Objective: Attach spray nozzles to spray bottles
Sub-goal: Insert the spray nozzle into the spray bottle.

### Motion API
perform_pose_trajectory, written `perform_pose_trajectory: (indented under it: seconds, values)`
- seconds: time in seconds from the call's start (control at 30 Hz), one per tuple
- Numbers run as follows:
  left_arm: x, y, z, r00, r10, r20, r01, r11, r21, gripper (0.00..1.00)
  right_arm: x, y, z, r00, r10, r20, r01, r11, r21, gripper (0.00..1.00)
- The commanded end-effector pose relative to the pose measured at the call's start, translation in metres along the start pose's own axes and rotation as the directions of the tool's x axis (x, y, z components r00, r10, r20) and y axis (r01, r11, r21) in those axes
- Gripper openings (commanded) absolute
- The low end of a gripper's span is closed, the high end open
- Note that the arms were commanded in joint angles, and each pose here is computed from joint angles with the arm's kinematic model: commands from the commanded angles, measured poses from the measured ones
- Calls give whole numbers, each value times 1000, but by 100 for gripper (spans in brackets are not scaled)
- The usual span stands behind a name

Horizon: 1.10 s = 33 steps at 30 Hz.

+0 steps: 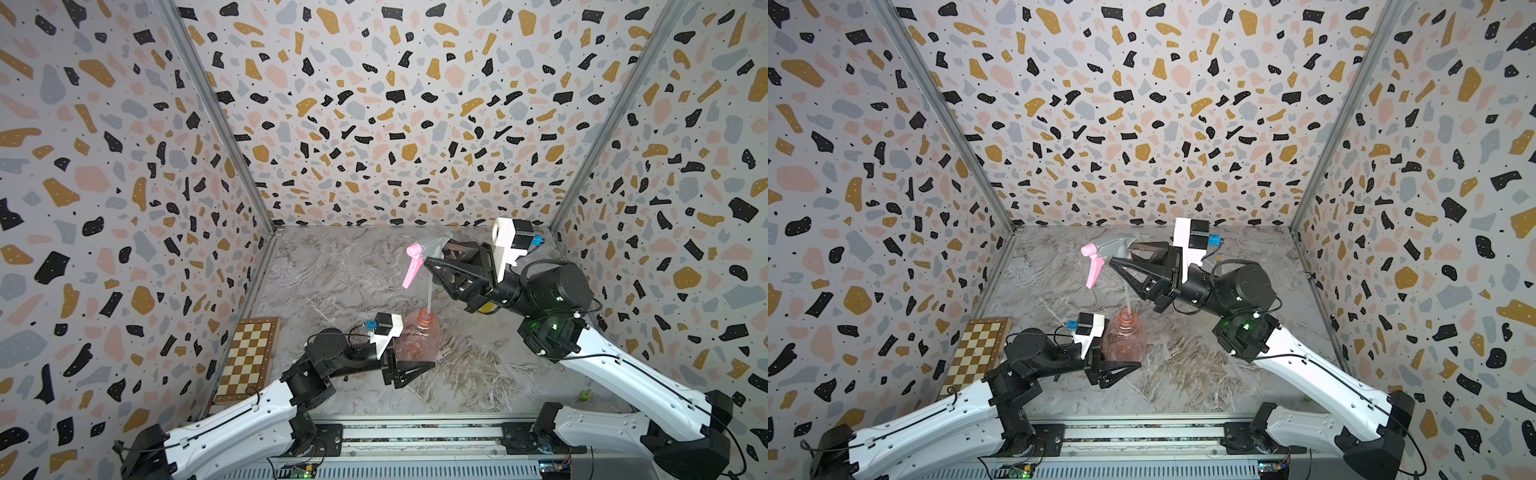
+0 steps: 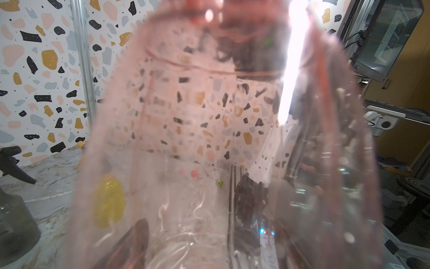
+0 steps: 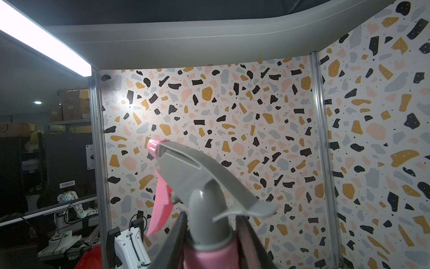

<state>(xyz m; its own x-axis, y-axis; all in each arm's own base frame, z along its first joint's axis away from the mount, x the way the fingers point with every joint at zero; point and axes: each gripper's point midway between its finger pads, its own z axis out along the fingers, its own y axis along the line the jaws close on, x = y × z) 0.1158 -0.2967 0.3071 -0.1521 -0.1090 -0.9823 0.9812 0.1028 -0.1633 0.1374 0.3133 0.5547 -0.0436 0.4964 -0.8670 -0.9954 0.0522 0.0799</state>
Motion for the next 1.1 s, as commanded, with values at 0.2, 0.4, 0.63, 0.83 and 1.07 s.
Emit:
perform_pose_trajectory:
  seconds: [0.2, 0.4, 0.63, 0.83, 1.07]
  values:
    - [-38, -4, -9, 991, 48, 123, -45, 999, -31, 0, -14, 27, -2, 999, 22, 35, -18, 995, -102, 22]
    - [-67, -10, -15, 983, 69, 169, -62, 997, -45, 0, 13, 30, -9, 997, 69, -23, -71, 990, -124, 25]
    - [-79, -15, -19, 980, 70, 187, -65, 997, -37, 0, 38, 32, -14, 991, 102, -81, -113, 984, -136, 27]
    - [-83, -18, -21, 980, 72, 188, -67, 997, -35, 0, 51, 32, -15, 987, 116, -113, -131, 982, -139, 29]
    - [-85, -20, -22, 981, 74, 180, -70, 997, -28, 0, 60, 30, -16, 984, 107, -141, -124, 985, -121, 33]
